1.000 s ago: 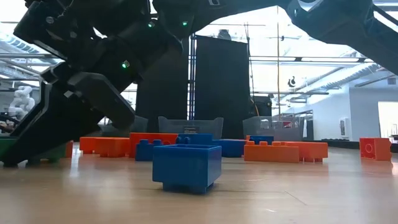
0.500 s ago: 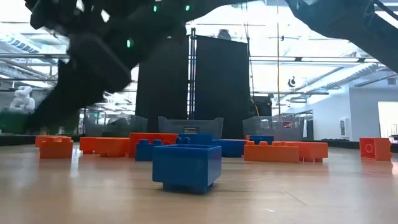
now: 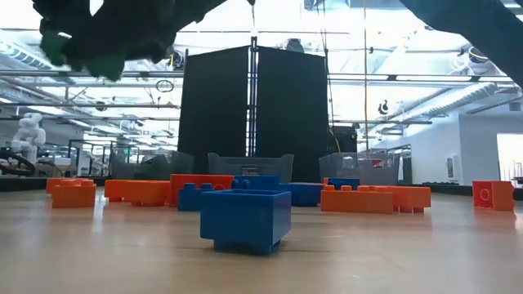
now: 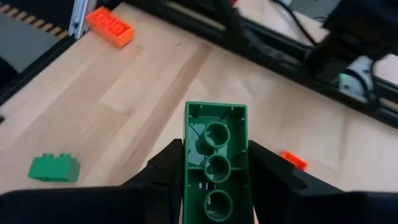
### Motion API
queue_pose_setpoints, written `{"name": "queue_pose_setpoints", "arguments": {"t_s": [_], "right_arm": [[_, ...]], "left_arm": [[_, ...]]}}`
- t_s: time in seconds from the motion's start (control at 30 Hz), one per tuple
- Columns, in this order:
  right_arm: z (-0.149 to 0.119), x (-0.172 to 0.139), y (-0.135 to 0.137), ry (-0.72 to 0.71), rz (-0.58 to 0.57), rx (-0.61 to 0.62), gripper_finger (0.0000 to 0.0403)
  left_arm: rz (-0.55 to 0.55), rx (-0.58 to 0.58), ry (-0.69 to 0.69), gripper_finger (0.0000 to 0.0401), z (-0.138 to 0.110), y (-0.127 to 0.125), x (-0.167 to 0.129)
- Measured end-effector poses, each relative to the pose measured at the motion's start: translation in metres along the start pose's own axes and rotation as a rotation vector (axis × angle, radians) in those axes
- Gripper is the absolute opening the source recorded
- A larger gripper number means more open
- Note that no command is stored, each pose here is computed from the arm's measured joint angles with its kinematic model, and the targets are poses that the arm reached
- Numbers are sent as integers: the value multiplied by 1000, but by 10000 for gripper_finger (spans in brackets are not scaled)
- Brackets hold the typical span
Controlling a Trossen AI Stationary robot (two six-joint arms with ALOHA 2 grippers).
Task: Sort blocks
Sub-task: Put the green game piece into the left black bin
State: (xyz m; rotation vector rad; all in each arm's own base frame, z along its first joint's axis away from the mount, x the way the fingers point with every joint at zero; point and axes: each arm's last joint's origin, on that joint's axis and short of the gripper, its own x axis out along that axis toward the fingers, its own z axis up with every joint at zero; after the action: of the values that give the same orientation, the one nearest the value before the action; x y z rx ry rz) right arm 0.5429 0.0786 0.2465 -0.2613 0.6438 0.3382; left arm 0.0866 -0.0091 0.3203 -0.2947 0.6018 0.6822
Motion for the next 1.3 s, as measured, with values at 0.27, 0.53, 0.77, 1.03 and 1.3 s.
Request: {"name": "queue_pose_setpoints", "arguments": {"t_s": [0.27,0.53,0.77,1.03,1.3], "right_arm": [[15,-29,-17,-58,-37,82,123],[8,-31,-41,-69,-78,151,123],[-1,-40,-90,-132,-275,242,123],[-10,-66,-157,-329,-428,368,123],[-30,-84,-214,-540,-570,518,123]], "left_arm": [[0,1,1,0,0,0,0],[-1,3,6,0,0,0,0],[-1,4,6,0,0,0,0],[-1,4,5,0,0,0,0],[10,4,-6,0,0,0,0]]}}
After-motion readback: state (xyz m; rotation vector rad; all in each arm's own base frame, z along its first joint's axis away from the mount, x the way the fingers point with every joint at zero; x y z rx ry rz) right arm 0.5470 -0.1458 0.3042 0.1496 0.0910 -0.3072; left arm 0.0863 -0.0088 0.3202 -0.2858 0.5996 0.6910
